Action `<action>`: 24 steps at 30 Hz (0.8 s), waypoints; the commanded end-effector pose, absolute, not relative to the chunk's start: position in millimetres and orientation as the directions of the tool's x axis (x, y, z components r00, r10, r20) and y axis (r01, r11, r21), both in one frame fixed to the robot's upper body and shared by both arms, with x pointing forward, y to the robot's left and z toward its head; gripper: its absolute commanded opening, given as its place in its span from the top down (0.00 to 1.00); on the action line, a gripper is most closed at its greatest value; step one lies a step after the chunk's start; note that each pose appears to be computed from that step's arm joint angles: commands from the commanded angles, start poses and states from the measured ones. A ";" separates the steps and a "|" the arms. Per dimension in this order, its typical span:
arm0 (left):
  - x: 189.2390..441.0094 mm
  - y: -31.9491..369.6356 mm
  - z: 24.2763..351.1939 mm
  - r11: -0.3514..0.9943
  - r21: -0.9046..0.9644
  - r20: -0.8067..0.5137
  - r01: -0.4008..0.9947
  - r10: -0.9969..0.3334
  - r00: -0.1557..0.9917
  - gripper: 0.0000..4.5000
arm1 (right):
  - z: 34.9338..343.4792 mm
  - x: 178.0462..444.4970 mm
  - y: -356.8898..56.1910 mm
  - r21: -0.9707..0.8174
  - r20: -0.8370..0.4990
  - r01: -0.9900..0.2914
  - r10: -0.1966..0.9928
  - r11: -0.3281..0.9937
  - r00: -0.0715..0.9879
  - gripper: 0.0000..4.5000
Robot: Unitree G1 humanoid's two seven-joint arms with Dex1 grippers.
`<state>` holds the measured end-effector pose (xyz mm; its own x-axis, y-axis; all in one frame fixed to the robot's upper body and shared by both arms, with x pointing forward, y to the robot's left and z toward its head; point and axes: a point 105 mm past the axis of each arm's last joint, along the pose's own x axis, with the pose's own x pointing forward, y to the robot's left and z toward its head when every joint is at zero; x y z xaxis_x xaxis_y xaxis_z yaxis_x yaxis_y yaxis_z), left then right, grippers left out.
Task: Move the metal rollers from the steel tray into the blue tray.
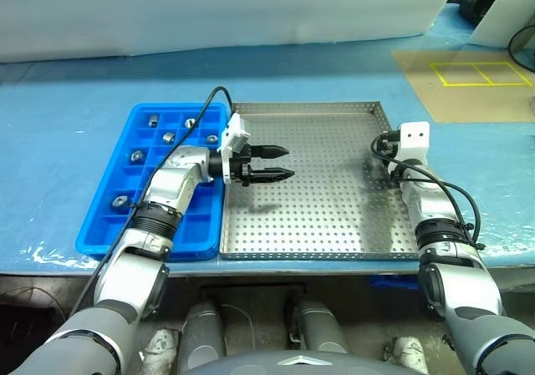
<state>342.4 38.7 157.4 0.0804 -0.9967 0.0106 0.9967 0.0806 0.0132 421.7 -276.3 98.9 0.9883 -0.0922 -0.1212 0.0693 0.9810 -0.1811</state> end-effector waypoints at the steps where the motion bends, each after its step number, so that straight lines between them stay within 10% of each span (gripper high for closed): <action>1: 342.1 41.3 167.5 0.086 0.055 0.028 0.995 -0.996 0.084 0.31 | 70.3 416.4 -262.4 -0.195 -0.215 0.004 -0.046 0.981 0.976 0.60; 16: 340.4 41.7 164.9 0.086 0.048 0.022 0.995 -0.996 0.085 0.31 | 112.9 418.0 -287.4 -0.403 0.021 0.190 -0.199 0.895 0.980 0.60; 24: 339.6 42.6 163.6 0.085 0.044 0.015 0.995 -0.996 0.084 0.31 | 103.7 416.5 -297.6 -0.370 -0.013 0.248 -0.272 0.895 0.962 0.11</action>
